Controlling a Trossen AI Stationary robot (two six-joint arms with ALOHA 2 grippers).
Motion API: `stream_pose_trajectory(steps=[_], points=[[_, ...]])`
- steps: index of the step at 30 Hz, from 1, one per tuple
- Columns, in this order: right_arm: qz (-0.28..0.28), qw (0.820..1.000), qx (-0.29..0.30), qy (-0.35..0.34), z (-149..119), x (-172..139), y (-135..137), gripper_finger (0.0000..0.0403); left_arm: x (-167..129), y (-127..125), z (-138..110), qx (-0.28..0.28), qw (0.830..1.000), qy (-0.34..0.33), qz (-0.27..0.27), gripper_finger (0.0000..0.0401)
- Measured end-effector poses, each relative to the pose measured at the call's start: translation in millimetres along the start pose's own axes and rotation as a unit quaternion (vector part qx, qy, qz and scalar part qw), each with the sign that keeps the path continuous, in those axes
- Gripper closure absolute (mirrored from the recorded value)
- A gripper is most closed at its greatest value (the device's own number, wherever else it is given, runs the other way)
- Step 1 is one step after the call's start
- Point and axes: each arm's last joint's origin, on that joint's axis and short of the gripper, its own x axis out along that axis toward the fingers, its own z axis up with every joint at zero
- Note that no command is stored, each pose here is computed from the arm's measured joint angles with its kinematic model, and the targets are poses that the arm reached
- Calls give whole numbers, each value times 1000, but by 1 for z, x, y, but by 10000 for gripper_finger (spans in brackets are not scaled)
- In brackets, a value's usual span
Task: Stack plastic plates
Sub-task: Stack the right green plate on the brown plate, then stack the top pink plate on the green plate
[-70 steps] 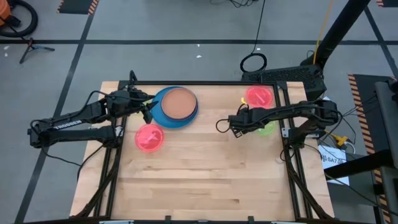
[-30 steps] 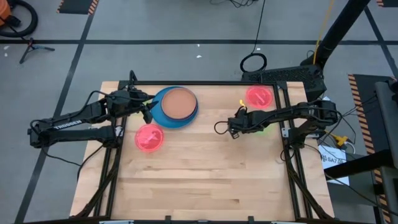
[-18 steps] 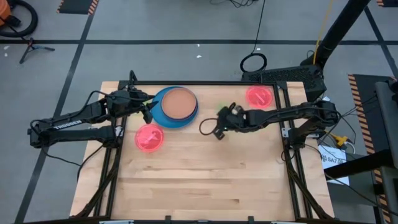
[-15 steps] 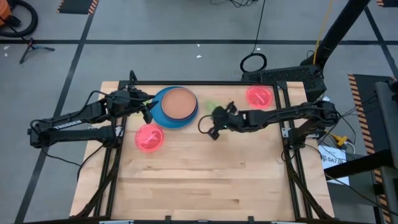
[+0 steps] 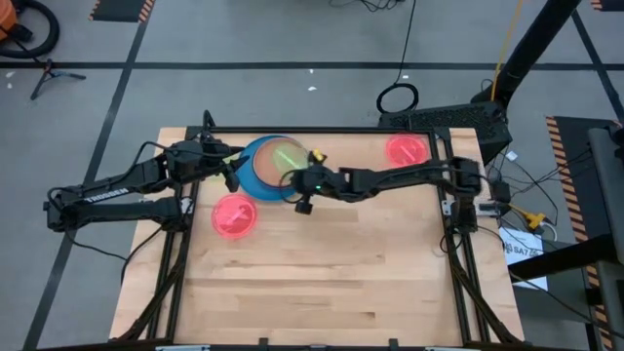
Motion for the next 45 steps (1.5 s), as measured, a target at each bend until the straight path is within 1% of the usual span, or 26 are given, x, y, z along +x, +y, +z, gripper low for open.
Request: stream_pose_trajectory(steps=[3, 6, 8, 12, 20, 24, 30, 35, 37, 41, 45], points=[[0, 999, -43, 12, 8, 16, 2, 403, 0, 0, 0, 0, 1000, 0, 0, 252], [1, 997, -70, 29, 10, 30, 3, 403, 0, 0, 0, 4, 1000, 0, 0, 252], [0, 997, -76, 34, 10, 39, 3, 402, 0, 0, 0, 4, 1000, 0, 0, 252], [-1, 996, -76, 38, 9, 49, 4, 388, 0, 0, 0, 4, 1000, 0, 0, 252], [-4, 998, -57, 38, 9, 50, 2, 335, 0, 0, -2, -2, 1000, 11, 0, 252], [-6, 999, -36, 40, 8, 50, 2, 318, 0, 0, -3, -3, 1000, 16, 0, 252], [1, 999, 4, 34, 14, 42, 10, 312, 0, 0, -2, -6, 1000, 12, 0, 252], [21, 998, 6, 51, 16, 29, 27, 312, 0, 0, -3, -21, 1000, 15, 0, 252], [30, 998, -2, 52, 18, 22, 36, 312, 0, 0, -4, -30, 999, 22, 1, 252], [48, 997, -37, 51, 20, 10, 59, 315, 0, 0, -8, -48, 998, 40, 3, 252], [48, 994, -80, 51, 23, -6, 79, 324, -1, -2, -11, -64, 996, 57, -5, 252]])
